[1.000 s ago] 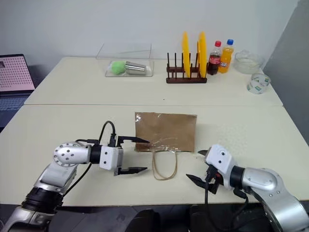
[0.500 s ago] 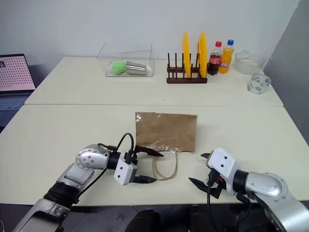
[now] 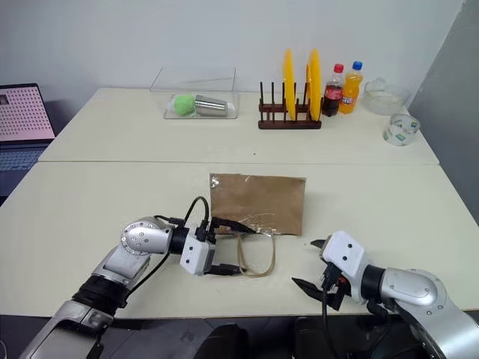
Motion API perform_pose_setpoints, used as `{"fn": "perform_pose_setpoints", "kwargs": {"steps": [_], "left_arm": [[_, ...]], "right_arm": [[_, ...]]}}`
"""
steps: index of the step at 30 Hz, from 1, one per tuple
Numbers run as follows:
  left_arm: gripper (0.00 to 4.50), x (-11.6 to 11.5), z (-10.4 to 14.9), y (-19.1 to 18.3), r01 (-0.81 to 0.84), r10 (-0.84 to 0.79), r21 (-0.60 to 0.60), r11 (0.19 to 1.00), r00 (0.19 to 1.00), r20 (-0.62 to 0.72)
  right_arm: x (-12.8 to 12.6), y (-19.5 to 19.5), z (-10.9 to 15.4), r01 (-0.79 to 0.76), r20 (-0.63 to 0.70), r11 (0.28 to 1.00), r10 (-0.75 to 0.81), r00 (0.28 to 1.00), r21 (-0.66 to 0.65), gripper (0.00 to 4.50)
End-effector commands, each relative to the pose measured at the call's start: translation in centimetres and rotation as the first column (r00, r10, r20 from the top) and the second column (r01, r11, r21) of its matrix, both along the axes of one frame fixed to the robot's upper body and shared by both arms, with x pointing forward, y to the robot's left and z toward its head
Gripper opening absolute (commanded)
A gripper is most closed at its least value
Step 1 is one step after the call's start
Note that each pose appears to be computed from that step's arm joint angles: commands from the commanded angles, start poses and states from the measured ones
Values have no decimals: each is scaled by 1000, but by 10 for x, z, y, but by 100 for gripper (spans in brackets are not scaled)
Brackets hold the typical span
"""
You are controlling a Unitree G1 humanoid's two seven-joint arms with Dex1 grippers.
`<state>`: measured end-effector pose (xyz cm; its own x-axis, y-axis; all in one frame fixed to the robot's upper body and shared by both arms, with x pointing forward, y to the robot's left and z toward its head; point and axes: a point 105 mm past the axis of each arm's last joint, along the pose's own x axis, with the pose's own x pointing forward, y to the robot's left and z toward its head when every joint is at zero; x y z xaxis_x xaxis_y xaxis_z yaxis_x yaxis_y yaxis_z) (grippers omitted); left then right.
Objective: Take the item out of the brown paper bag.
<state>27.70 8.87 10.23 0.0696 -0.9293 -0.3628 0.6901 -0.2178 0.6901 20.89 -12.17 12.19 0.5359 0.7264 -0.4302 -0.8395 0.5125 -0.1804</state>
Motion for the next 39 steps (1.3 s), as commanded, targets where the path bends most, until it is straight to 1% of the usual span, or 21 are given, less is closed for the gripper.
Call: {"fn": "perform_pose_setpoints", "kwargs": {"steps": [1, 4, 9, 14, 16, 21, 22, 24, 25, 31, 35, 39], "left_arm": [[450, 3, 7, -9, 5, -5, -33, 999, 1000, 9], [393, 2, 8, -12, 20, -19, -36, 999, 1000, 21], [225, 2, 13, -17, 23, -23, -55, 998, 1000, -12], [61, -3, 14, -13, 38, -39, -25, 999, 998, -47], [3, -4, 13, -9, 36, -36, -7, 999, 997, -73], [3, -6, 7, -4, 23, -18, 27, 999, 989, -149], [3, -6, 8, -4, 11, -8, 16, 1000, 985, -173], [43, -4, 10, -4, -13, 12, -5, 1000, 980, -196], [62, -5, 8, -2, -13, 14, 8, 1000, 979, -202], [250, -13, -2, 10, 23, -2, 100, 995, 979, -205], [250, -17, 0, 20, 35, -8, 128, 991, 978, -206], [250, -13, 4, 24, 23, -2, 124, 992, 985, -173]], "right_arm": [[-1, 4, 10, -28, 46, 1000, 28, 999, 3, 448], [-2, 9, 11, -49, 52, 999, 48, 997, 8, 450], [-3, 14, 11, -82, 66, 997, 83, 994, -6, 450], [-4, 16, 10, -95, 59, 995, 95, 994, -4, 450], [-4, 16, 9, -99, 57, 995, 99, 993, -6, 450], [-4, 17, 8, -111, 57, 994, 111, 992, -5, 450], [-4, 17, 8, -115, 57, 993, 115, 992, -8, 450], [-5, 19, 7, -124, 58, 992, 124, 991, -13, 450], [-5, 19, 6, -127, 57, 992, 127, 990, -14, 450], [-7, 21, 4, -150, 48, 988, 151, 987, -27, 450], [-10, 21, 2, -184, 32, 981, 186, 982, -55, 450], [-9, 21, 2, -219, 34, 973, 222, 974, -77, 450]]}}
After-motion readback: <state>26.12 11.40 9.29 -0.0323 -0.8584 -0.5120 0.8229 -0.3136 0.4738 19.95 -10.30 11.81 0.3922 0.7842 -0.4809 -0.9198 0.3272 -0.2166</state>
